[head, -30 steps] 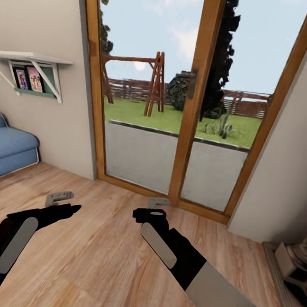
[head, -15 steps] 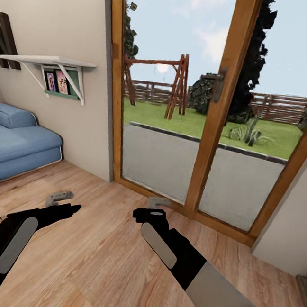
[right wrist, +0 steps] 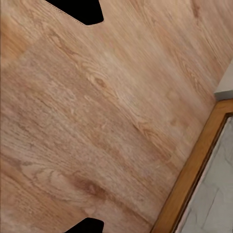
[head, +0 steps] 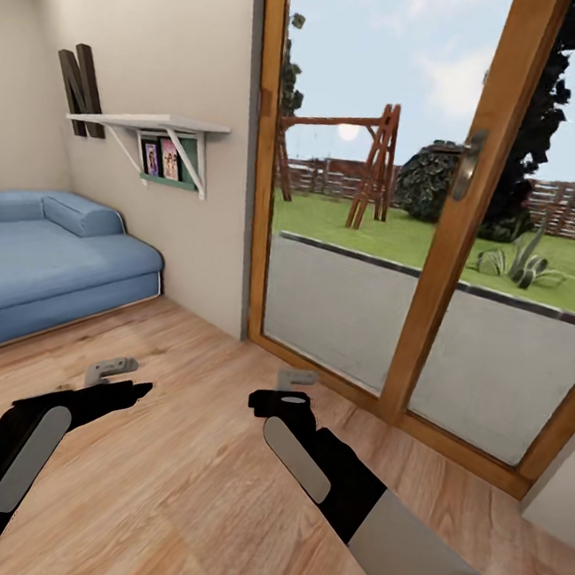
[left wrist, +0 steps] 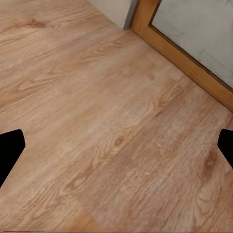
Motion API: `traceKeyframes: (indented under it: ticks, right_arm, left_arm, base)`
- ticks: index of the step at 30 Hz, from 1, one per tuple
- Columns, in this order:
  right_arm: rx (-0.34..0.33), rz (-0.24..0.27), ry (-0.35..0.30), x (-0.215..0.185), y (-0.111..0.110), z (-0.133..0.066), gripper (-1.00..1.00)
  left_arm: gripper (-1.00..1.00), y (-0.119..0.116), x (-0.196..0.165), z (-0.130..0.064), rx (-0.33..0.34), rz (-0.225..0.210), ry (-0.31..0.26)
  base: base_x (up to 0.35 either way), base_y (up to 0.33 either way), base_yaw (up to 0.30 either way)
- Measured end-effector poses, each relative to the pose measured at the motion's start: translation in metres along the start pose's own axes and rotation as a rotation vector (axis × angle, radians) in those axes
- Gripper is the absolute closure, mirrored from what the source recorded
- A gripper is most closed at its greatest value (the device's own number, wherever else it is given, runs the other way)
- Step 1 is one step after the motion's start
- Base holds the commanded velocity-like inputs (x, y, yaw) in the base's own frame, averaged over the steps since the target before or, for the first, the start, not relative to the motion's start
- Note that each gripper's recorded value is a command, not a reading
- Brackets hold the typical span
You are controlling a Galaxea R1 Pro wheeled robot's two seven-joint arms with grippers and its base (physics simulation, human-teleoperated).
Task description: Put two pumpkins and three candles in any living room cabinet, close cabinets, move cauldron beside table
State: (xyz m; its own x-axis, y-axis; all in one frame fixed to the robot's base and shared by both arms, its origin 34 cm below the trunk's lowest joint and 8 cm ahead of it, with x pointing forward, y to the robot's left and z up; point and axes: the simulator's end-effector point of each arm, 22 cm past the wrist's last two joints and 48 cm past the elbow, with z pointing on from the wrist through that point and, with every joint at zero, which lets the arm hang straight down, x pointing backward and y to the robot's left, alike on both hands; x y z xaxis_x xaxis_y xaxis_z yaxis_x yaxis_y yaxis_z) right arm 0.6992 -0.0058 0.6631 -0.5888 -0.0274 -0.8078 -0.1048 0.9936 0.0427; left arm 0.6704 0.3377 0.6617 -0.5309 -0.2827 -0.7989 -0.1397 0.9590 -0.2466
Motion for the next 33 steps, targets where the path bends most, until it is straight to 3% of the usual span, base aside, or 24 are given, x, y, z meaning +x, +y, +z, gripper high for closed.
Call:
traceKeyframes:
  ticks: [10, 23, 33]
  right_arm:
    - [0.0, 0.001, 0.0, -0.0004, 0.0003, -0.0003, -1.0]
    - [-0.002, 0.001, -0.002, -0.0008, 0.0011, -0.0008, -1.0]
    - [-0.003, 0.001, -0.001, -0.0006, 0.0017, -0.0009, -1.0]
  left_arm:
    - [-1.0, 0.0003, 0.0, -0.0002, -0.001, 0.0, 0.0]
    - [-1.0, 0.0006, 0.0, -0.0003, -0.003, 0.0, 0.0]
    - [-1.0, 0.0006, 0.0, -0.0003, -0.003, 0.0, 0.0]
  base:
    - [0.078, -0.052, 0.29]
    - [0.237, -0.168, 0.14]
    - [0.253, -0.199, 0.247]
